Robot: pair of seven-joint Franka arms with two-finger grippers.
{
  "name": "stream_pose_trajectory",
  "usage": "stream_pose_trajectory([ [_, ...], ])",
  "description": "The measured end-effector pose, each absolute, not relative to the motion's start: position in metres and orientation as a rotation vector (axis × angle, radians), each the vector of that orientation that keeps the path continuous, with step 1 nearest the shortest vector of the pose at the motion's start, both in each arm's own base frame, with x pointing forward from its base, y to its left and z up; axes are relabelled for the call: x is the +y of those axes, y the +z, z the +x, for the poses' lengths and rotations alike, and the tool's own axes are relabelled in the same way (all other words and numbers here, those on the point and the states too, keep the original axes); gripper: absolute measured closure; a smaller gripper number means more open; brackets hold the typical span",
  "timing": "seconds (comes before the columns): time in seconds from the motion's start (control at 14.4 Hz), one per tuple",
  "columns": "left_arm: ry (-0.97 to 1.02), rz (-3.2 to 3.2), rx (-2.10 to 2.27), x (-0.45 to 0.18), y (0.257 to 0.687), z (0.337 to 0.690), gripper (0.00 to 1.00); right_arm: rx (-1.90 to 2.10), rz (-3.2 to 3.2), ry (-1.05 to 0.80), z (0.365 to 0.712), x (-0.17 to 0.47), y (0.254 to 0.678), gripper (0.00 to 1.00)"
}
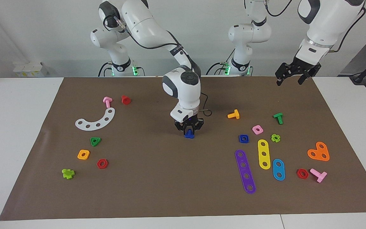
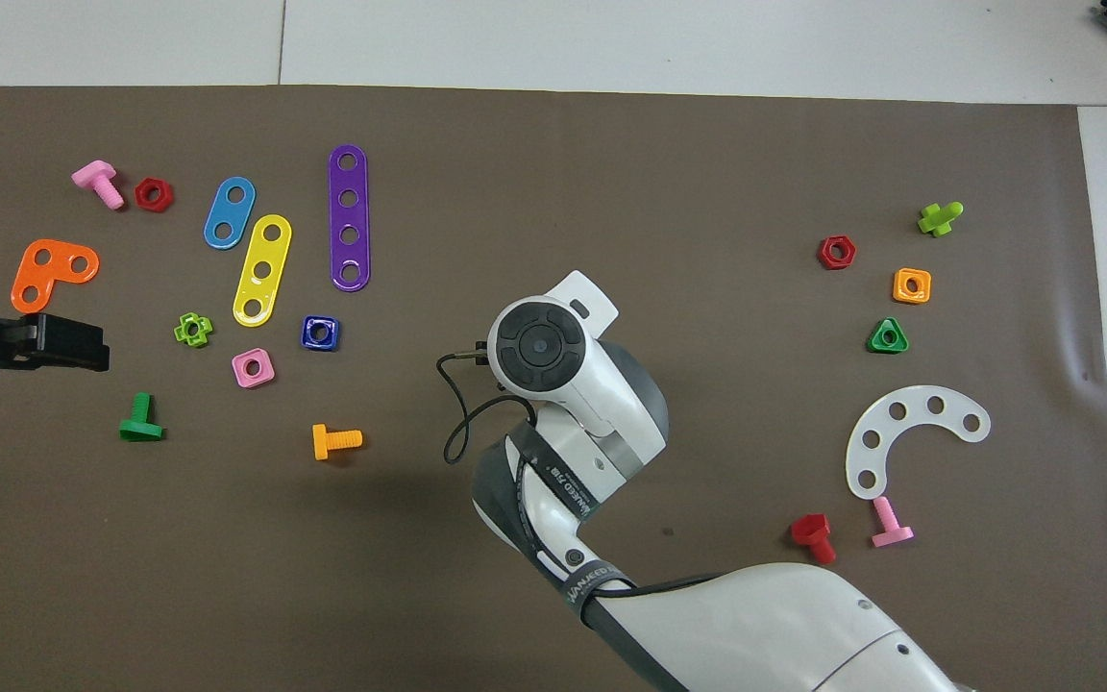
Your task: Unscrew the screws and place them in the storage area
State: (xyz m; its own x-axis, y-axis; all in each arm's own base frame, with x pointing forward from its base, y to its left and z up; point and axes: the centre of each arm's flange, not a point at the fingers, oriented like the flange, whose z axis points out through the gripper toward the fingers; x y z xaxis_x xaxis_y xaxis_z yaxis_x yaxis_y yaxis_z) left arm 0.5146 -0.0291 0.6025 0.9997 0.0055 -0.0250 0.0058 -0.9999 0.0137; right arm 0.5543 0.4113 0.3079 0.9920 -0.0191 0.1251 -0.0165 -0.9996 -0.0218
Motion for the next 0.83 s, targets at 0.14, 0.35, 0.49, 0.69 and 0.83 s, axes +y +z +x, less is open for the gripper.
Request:
stream_pose_trajectory([
  [0.14,-0.056,3.129,0.014,-0.027,0.599,0.515,0.00,0.028,-3.115,-0.196,0.554,0.411,0.308,0.58],
  [0.35,-0.112,3.136,0.028,-0.021,0.601,0.521,0.00,0.028,-3.115,-0.195,0.554,0.411,0.308,0.74],
  [0.49,-0.130,3.136,0.030,-0.021,0.602,0.530,0.00,0.028,-3.115,-0.195,0.554,0.411,0.308,0.81],
  [0.69,-0.139,3.136,0.029,-0.021,0.599,0.534,0.00,0.029,-3.114,-0.198,0.555,0.411,0.309,0.81],
  [0.83,-0.136,3.136,0.029,-0.020,0.600,0.535,0.00,0.043,-3.116,-0.203,0.559,0.407,0.317,0.81],
])
